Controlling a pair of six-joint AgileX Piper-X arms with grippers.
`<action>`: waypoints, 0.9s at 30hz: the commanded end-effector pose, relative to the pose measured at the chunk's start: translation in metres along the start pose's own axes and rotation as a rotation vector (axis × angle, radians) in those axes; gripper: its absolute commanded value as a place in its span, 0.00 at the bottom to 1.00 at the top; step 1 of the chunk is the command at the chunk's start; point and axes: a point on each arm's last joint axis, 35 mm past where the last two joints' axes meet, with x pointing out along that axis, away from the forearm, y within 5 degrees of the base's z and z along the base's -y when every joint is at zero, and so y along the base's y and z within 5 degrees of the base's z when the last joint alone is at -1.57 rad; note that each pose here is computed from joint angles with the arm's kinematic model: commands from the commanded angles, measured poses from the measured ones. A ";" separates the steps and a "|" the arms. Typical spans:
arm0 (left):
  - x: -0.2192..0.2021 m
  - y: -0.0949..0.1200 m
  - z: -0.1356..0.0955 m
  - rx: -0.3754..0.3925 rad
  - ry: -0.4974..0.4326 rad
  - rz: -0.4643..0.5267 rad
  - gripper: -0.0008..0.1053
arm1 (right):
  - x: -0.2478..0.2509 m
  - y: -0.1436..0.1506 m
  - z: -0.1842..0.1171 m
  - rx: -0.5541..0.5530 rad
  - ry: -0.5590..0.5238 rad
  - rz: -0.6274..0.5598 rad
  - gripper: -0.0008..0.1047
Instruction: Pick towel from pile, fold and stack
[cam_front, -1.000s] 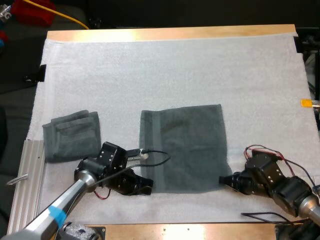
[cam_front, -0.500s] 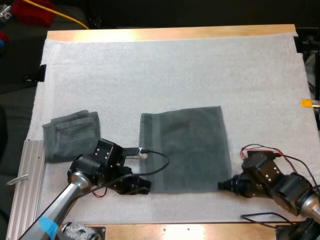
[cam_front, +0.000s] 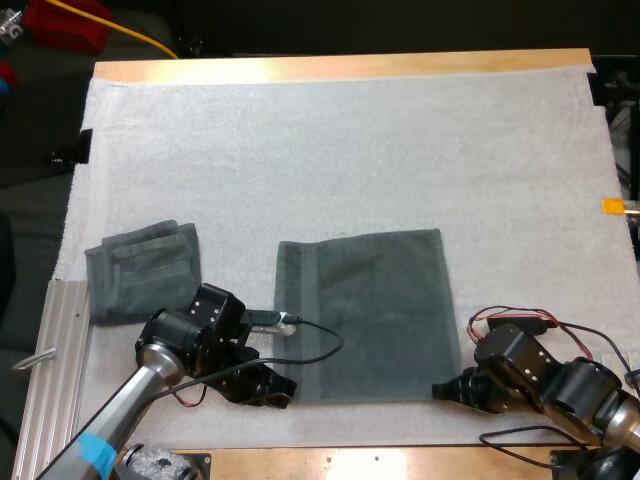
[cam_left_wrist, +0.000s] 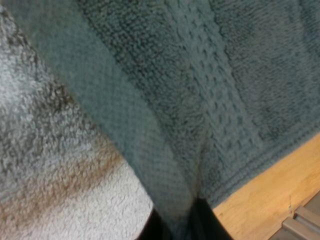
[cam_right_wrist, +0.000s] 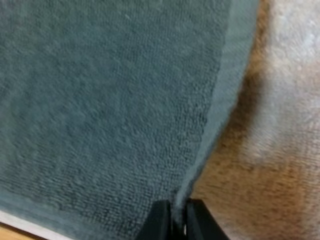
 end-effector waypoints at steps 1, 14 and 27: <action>-0.001 -0.001 0.001 0.006 -0.002 0.008 0.01 | -0.003 0.002 0.003 0.015 -0.021 0.003 0.02; -0.001 -0.021 0.057 -0.020 0.015 -0.033 0.01 | 0.012 -0.015 0.055 0.231 -0.081 0.070 0.02; -0.021 -0.010 0.117 -0.130 -0.069 -0.059 0.01 | 0.027 -0.043 0.114 0.354 -0.124 0.130 0.02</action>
